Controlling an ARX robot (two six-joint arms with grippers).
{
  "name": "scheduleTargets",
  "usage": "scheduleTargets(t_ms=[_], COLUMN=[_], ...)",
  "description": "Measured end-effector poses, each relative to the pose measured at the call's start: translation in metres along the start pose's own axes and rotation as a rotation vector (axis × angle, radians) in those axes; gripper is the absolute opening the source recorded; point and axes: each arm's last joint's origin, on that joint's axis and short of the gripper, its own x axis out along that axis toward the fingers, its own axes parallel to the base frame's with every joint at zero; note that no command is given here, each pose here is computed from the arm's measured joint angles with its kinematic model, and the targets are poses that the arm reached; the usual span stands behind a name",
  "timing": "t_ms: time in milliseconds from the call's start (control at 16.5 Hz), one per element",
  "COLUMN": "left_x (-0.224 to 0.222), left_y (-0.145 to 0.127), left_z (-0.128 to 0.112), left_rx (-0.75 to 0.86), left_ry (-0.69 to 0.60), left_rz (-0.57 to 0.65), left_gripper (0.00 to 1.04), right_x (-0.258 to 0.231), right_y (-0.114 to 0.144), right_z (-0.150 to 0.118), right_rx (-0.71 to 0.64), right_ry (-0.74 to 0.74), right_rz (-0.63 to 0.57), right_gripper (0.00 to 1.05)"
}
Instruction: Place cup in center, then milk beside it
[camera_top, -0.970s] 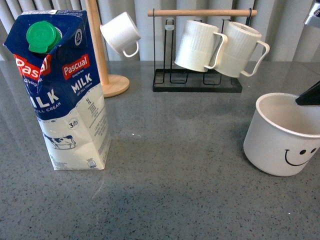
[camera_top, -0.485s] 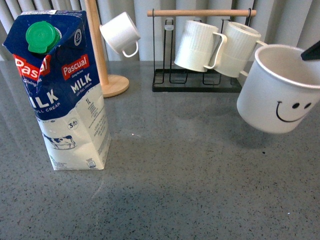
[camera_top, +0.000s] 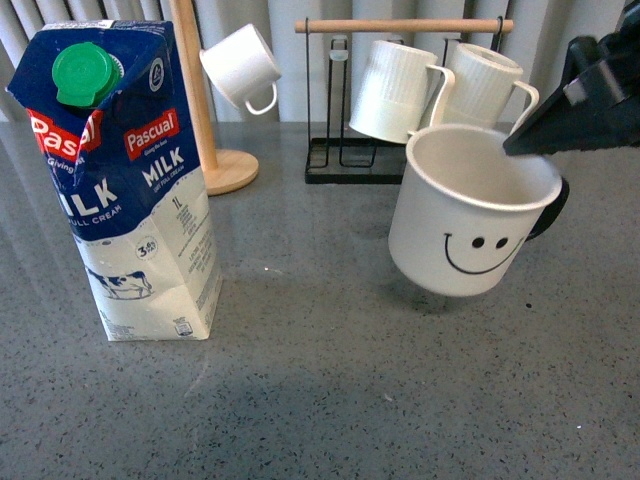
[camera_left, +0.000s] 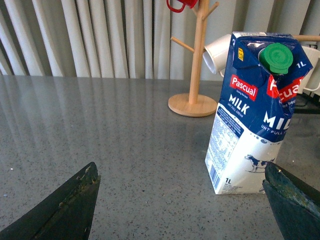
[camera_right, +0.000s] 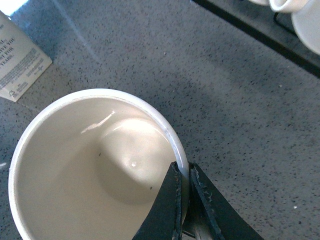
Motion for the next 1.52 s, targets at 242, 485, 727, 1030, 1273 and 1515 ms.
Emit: scheduleTargets(t_ms=[242, 485, 727, 1030, 1273, 1515], left_x=[0.000, 0.000, 0.000, 0.000, 0.000, 0.000], left_y=[0.000, 0.000, 0.000, 0.000, 0.000, 0.000], left_z=[0.000, 0.000, 0.000, 0.000, 0.000, 0.000], left_rx=[0.000, 0.000, 0.000, 0.000, 0.000, 0.000], left_ry=[0.000, 0.000, 0.000, 0.000, 0.000, 0.000], left_rz=[0.000, 0.000, 0.000, 0.000, 0.000, 0.000], left_gripper=[0.98, 0.98, 0.98, 0.98, 0.98, 0.98], right_x=[0.019, 0.037, 0.040, 0.041, 0.026, -0.015], right_y=[0.009, 0.012, 0.015, 0.015, 0.018, 0.025], right_z=[-0.003, -0.005, -0.002, -0.003, 0.011, 0.033], right_rx=[-0.008, -0.002, -0.003, 0.013, 0.019, -0.002], right_ry=[0.047, 0.082, 0.087, 0.094, 0.001, -0.207], right_rz=[0.010, 0.004, 0.002, -0.002, 0.014, -0.063], right_gripper=[0.03, 0.03, 0.03, 0.21, 0.87, 0.99])
